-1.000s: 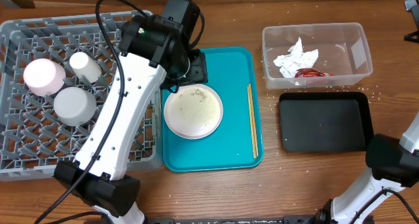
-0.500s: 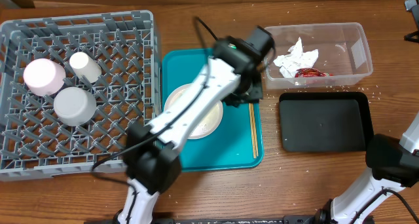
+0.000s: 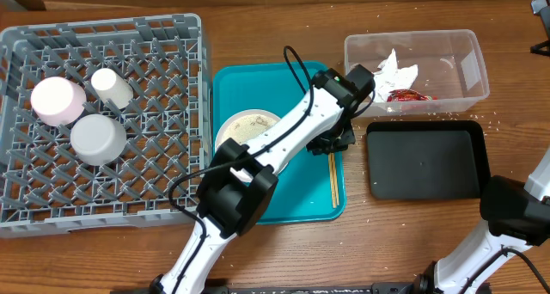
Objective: Sort waste into correct bins and load items into the dishwasher
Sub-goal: 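Lower the left gripper to the wooden chopstick on the tray, then close the left gripper on the wooden chopstick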
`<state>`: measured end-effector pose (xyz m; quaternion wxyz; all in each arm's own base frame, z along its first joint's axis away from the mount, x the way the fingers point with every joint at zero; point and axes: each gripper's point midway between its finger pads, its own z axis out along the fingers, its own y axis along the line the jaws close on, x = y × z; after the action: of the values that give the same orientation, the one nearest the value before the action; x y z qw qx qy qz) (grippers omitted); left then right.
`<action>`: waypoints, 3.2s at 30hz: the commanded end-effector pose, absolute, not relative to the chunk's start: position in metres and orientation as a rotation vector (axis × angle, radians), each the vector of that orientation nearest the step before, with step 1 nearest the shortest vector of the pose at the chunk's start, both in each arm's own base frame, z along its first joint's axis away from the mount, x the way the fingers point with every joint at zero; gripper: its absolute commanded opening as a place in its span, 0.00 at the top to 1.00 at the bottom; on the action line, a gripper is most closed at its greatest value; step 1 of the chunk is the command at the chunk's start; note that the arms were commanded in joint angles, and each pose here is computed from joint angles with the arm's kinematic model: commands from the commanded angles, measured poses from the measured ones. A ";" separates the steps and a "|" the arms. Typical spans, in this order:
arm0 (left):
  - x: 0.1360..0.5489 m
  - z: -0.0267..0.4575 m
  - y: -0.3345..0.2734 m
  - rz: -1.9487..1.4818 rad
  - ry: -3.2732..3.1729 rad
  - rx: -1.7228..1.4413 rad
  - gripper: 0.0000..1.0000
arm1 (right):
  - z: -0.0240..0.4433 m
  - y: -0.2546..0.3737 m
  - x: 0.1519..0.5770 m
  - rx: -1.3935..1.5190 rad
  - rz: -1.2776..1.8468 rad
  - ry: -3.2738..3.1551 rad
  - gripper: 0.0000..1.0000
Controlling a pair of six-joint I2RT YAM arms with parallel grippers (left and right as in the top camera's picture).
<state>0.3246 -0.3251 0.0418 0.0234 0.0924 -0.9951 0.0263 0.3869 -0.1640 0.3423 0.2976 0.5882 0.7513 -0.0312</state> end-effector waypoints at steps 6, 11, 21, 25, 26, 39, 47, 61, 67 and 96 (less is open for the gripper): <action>0.328 0.017 -0.332 0.052 -3.089 0.338 0.71 | 0.343 -0.164 0.387 1.556 -0.083 1.999 0.00; 0.326 0.012 -0.326 0.006 -3.088 0.281 0.73 | 0.343 -0.164 0.387 1.556 -0.083 1.999 0.00; 0.329 0.011 -0.324 -0.018 -3.106 0.266 0.72 | 0.343 -0.164 0.387 1.556 -0.083 1.999 0.00; 0.333 0.011 -0.327 0.006 -3.125 0.204 0.71 | 0.343 -0.164 0.387 1.556 -0.083 1.999 0.00; 0.333 0.011 -0.328 0.010 -3.128 0.197 0.71 | 0.343 -0.164 0.387 1.556 -0.083 1.999 0.00; 0.332 0.007 -0.323 -0.026 -3.132 0.194 0.71 | 0.343 -0.164 0.387 1.556 -0.083 1.999 0.00; 0.336 0.007 -0.327 0.000 -3.146 0.194 0.71 | 0.343 -0.164 0.387 1.556 -0.083 1.999 0.00; 0.334 0.004 -0.325 -0.012 -3.141 0.192 0.71 | 0.343 -0.164 0.387 1.556 -0.083 1.999 0.00; 0.329 -0.006 -0.320 -0.036 -3.125 0.191 0.71 | 0.343 -0.164 0.387 1.556 -0.083 1.999 0.00; 0.338 0.062 -0.307 0.088 -3.017 0.121 0.96 | 0.343 -0.164 0.387 1.556 -0.083 1.999 0.00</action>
<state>0.3196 -0.3023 0.0331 0.0780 0.0690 -0.9946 -0.0036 0.3869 -0.1640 0.3423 0.2978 0.5883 0.7512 -0.0310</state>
